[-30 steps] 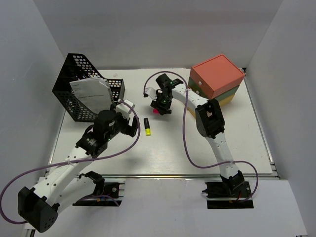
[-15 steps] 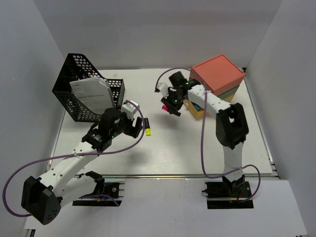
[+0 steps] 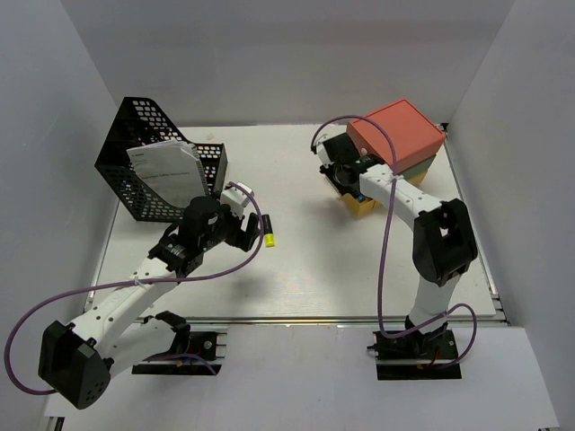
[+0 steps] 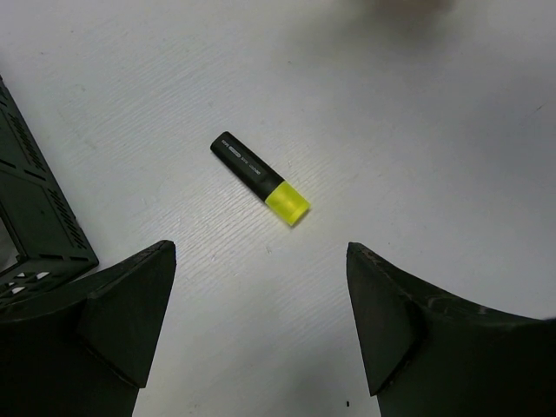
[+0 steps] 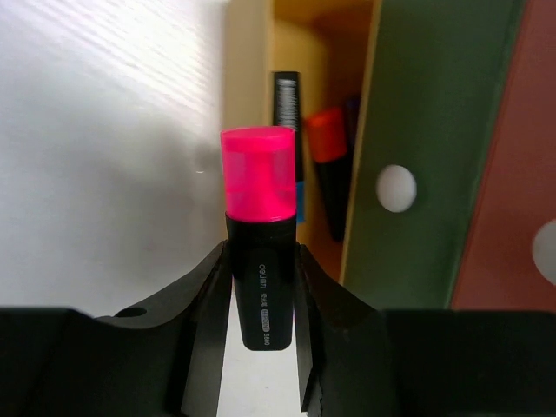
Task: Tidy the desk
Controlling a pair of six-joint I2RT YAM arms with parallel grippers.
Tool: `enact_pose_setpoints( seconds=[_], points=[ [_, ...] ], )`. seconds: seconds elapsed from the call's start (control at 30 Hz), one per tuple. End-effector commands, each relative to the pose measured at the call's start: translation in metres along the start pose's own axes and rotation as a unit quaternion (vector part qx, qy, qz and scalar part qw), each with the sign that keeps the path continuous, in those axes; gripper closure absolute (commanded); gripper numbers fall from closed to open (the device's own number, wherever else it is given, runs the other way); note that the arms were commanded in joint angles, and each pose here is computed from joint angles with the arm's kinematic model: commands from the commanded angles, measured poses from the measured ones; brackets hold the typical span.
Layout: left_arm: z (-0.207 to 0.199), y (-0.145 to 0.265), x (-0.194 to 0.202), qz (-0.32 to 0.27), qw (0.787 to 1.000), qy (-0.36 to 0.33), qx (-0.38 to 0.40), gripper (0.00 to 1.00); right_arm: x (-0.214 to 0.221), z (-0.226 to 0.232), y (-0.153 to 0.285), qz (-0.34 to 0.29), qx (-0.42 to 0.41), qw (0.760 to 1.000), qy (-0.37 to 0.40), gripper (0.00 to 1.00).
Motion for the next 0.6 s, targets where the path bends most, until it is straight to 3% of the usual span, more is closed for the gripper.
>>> enact_pose_setpoints(
  seconds=[0.0, 0.23, 0.27, 0.33, 0.4, 0.57],
  points=[
    [-0.002, 0.004, -0.015, -0.023, 1.0, 0.001, 0.008, 0.11, -0.006, -0.018, 0.0, -0.015, 0.107, 0.994, -0.024, 1.0],
    [-0.002, 0.004, -0.014, -0.022, 1.0, 0.001, 0.008, 0.11, 0.0, -0.022, -0.019, 0.02, 0.138, 0.99, 0.0, 1.0],
    [-0.002, 0.004, -0.015, -0.023, 1.0, 0.001, 0.01, 0.11, 0.0, -0.02, -0.02, 0.024, 0.125, 0.992, 0.006, 0.93],
    [-0.003, 0.004, -0.015, -0.022, 1.0, 0.001, 0.011, 0.11, -0.002, -0.017, -0.02, 0.029, 0.09, 0.995, 0.01, 0.63],
    [-0.003, 0.003, -0.014, -0.02, 1.0, 0.001, 0.012, 0.11, -0.005, -0.017, -0.019, 0.024, 0.08, 0.996, 0.007, 0.45],
    [-0.003, 0.004, -0.015, -0.023, 1.0, 0.001, 0.012, 0.11, -0.01, -0.02, -0.014, 0.002, 0.076, 0.997, 0.008, 0.45]
  ],
)
Point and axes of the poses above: each gripper's point midway between its finger pads, its own y axis back along the fingers, its own z axis along the line the jaws close on, x = y × z, the point moved 9 cm from there along y, back along the fingers
